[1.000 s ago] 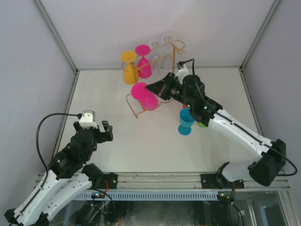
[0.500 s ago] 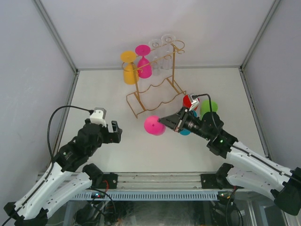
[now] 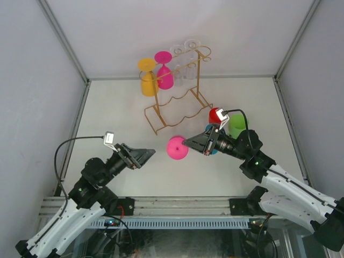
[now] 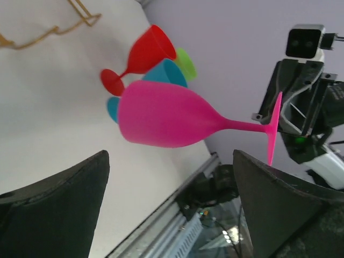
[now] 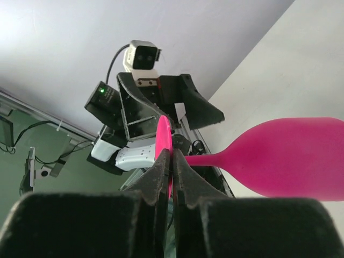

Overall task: Take the wine glass off the wine glass rack
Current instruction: Place the wine glass at the center of the board.

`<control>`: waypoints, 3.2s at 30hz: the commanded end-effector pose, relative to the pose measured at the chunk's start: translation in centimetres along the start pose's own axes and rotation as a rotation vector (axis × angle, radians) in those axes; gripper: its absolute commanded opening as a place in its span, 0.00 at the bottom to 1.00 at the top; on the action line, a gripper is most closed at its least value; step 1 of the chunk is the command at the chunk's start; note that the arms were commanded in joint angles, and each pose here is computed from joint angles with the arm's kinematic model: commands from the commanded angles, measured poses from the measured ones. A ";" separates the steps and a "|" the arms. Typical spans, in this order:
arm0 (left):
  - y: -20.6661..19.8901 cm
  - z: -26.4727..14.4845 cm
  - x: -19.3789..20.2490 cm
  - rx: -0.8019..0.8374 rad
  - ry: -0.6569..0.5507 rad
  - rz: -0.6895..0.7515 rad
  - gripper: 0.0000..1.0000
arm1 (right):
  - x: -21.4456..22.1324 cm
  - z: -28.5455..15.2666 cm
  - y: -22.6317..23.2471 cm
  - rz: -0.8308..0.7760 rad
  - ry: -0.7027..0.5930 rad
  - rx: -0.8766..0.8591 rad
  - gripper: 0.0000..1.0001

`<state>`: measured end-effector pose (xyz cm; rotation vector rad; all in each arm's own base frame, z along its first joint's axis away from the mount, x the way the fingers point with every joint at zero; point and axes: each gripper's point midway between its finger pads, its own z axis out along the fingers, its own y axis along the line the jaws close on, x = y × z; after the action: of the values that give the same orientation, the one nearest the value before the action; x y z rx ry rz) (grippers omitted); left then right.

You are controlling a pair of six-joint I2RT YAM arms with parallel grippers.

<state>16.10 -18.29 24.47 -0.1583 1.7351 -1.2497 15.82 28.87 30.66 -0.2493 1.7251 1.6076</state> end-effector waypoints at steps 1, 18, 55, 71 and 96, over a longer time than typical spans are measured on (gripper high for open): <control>-5.5 0.1 -0.8 0.266 -0.015 -0.140 0.98 | -0.2 0.3 1.5 -0.056 0.012 -0.084 0.00; -9.7 2.3 3.2 0.364 0.091 -0.104 0.81 | 0.5 0.5 0.2 -0.040 0.032 -0.059 0.00; -9.9 2.3 4.5 0.420 0.114 -0.020 0.00 | 2.0 -0.7 1.1 -0.043 0.138 -0.113 0.15; -10.1 2.0 7.1 0.439 0.265 0.010 0.34 | 1.9 -0.4 1.5 -0.150 0.108 -0.124 0.00; -11.0 1.8 6.6 0.471 0.250 -0.040 0.21 | 3.4 -0.8 3.3 -0.241 0.157 -0.230 0.00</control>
<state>9.80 -28.80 26.66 0.2337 1.6875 -1.6996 12.23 30.03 28.83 -0.6147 1.6702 1.6071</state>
